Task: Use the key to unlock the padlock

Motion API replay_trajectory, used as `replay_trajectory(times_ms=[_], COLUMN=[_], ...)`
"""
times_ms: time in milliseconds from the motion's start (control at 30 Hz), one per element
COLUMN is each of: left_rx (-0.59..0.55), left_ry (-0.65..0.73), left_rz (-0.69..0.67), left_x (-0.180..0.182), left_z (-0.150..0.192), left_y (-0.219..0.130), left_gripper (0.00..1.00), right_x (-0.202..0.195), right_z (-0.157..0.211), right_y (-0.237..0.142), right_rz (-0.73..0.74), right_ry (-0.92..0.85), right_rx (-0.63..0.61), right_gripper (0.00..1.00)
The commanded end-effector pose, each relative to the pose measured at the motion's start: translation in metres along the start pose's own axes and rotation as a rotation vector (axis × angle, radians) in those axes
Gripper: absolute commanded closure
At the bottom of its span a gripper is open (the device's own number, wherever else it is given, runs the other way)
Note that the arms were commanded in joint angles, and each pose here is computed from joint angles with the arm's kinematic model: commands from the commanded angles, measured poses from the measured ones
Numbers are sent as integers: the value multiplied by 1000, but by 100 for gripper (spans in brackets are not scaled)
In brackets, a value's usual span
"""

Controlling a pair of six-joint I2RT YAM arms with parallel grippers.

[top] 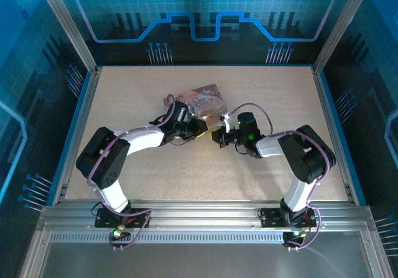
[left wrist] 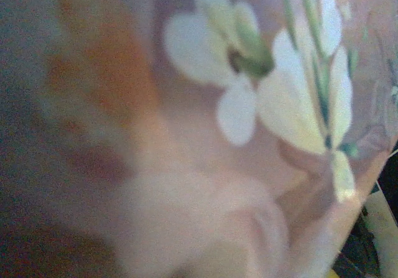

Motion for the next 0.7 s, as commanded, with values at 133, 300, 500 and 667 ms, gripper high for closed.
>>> replay_trajectory(times_ms=[133, 300, 500, 667], left_rx=[86, 64, 24, -29], left_ry=[-3, 6, 11, -19], left_rz=[94, 92, 74, 74], left_x=[-11, -10, -6, 1], left_z=[15, 17, 22, 27], left_y=[10, 0, -22, -43], left_gripper=[66, 53, 40, 38], right_x=[3, 1, 2, 8], right_z=[30, 34, 35, 28], right_y=[-1, -1, 0, -5], right_rz=[-39, -30, -50, -71], right_ry=[31, 54, 102, 152], right_rx=[63, 83, 123, 134], right_gripper=[100, 100, 100, 100])
Point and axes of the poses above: each hand's point on the last joint's axis, 136 mm out from that joint toward the fingers, its own y axis out along the fingers, its own x axis along the line the jaws close on, z = x × y, the point moved 5 cm from there along -y, back along the fingers, and after that the axes turned 13 degrees about -y, right-handed, at the moved point
